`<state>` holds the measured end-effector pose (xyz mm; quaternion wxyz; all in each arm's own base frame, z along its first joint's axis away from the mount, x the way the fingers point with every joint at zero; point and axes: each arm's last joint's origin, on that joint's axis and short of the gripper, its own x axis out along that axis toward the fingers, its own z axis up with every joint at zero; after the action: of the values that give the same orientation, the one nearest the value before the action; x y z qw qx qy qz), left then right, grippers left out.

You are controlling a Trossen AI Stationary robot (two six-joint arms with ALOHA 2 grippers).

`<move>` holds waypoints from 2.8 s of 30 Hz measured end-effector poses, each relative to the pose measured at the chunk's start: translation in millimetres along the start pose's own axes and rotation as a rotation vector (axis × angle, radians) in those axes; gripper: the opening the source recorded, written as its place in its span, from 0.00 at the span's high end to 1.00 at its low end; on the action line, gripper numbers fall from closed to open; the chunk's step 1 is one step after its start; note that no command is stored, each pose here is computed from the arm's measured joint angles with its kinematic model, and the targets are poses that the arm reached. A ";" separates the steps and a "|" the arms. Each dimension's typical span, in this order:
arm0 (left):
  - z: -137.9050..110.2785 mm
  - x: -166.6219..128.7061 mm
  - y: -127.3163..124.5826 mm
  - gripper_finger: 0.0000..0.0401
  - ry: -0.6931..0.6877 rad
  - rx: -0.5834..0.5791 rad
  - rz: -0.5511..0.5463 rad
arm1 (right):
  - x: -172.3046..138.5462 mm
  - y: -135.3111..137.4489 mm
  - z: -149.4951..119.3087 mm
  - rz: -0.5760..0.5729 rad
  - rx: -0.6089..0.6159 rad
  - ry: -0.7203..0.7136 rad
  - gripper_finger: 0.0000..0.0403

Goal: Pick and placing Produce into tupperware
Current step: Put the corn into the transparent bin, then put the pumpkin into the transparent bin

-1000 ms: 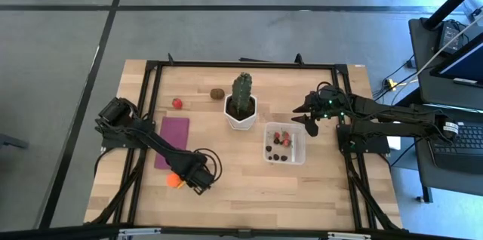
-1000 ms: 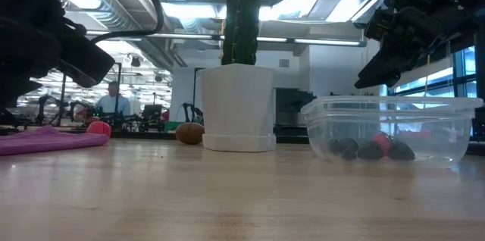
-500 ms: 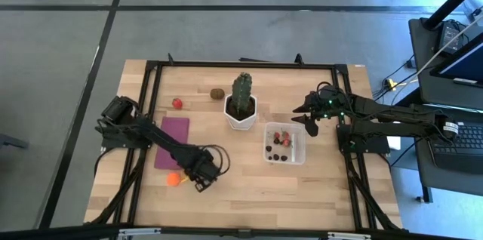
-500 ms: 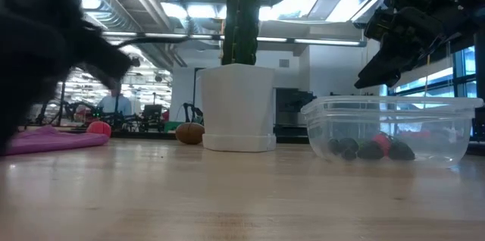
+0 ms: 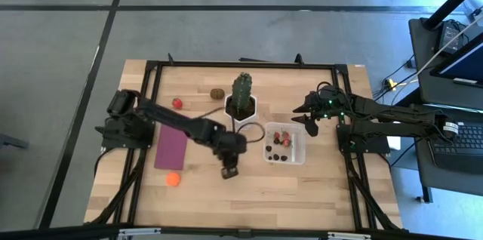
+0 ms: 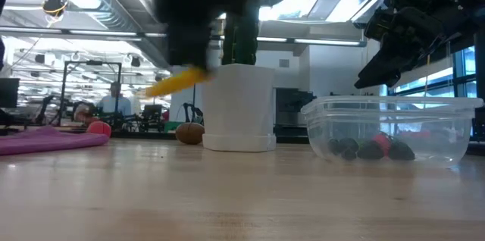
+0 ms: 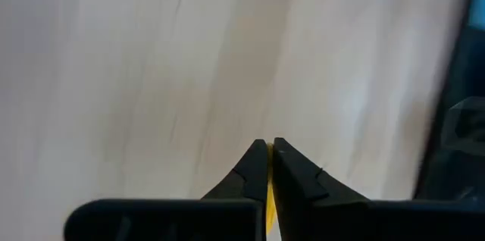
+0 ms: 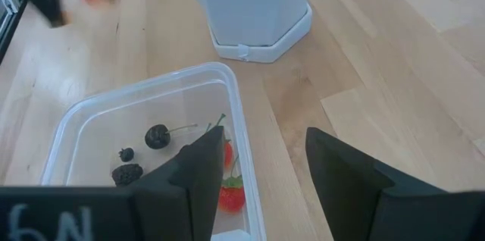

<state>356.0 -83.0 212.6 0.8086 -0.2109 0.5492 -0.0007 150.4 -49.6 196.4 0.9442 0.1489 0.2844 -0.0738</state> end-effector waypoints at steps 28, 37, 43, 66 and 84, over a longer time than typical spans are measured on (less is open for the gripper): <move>84.8 74.6 13.4 0.99 -0.831 0.390 0.109 | -0.1 -0.6 -5.6 -0.006 -0.013 0.057 0.53; 86.1 91.5 28.9 0.99 -0.802 0.335 0.112 | -0.1 -0.6 -5.5 -0.006 -0.013 0.056 0.53; 84.2 99.0 32.4 0.97 -0.777 0.324 0.115 | -0.1 -0.6 -5.4 -0.006 -0.010 0.055 0.53; 83.4 99.7 32.7 0.72 -0.766 0.335 0.123 | 0.0 -0.7 -5.5 -0.006 -0.010 0.055 0.53; 21.3 11.9 3.6 0.62 -0.222 0.258 0.243 | -0.2 -0.9 -8.2 -0.009 -0.006 0.081 0.53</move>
<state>378.8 -75.2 207.3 0.8787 -0.0368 0.4733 0.0497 145.8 -47.8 189.8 0.9320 0.1476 0.3232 -0.0711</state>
